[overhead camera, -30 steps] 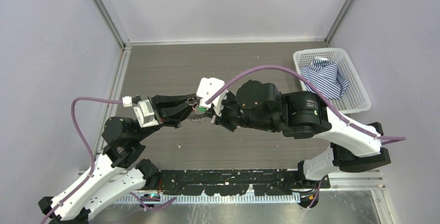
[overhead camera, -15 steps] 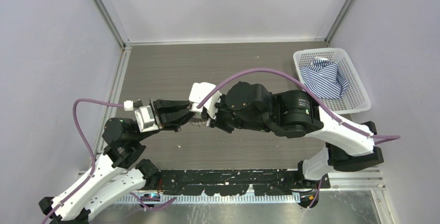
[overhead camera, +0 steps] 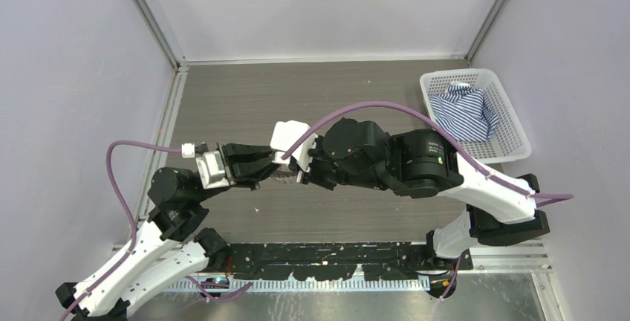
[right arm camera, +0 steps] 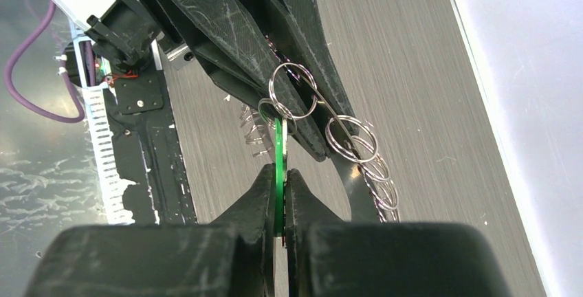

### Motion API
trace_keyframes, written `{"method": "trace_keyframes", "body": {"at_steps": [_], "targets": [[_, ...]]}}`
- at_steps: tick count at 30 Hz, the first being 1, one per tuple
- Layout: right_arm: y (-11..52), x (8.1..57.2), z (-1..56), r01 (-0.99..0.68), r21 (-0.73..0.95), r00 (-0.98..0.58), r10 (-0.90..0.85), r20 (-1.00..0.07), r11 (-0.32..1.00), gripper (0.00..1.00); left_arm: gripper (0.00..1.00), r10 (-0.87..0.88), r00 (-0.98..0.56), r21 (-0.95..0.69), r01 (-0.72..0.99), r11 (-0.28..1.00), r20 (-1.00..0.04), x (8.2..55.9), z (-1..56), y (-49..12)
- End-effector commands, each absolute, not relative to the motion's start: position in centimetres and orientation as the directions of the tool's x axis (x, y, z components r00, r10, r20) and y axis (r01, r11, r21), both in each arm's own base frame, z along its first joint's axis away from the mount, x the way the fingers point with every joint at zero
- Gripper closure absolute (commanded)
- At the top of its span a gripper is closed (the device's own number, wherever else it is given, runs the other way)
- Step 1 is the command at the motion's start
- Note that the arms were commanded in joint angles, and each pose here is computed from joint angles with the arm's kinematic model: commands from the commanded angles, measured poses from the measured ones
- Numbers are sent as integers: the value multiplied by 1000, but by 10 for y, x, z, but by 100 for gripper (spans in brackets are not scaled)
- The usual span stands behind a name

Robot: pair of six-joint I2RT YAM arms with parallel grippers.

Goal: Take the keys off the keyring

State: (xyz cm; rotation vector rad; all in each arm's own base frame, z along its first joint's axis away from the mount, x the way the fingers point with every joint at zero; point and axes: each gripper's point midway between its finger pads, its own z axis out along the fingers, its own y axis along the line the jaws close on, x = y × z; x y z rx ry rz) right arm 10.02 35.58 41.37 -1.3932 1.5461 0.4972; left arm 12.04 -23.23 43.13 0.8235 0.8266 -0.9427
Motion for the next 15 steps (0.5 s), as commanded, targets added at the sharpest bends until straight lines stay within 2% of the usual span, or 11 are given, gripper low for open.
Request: {"method": "trace_keyframes", "body": {"at_steps": [1, 15], "targets": [[343, 107, 428, -896, -332, 144, -513, -846, 296, 99, 100, -381, 407, 265, 889, 373, -830, 113, 452, -223], [339, 106, 428, -882, -387, 193, -545, -816, 267, 99, 100, -358, 386, 261, 900, 349, -850, 113, 445, -227]]}}
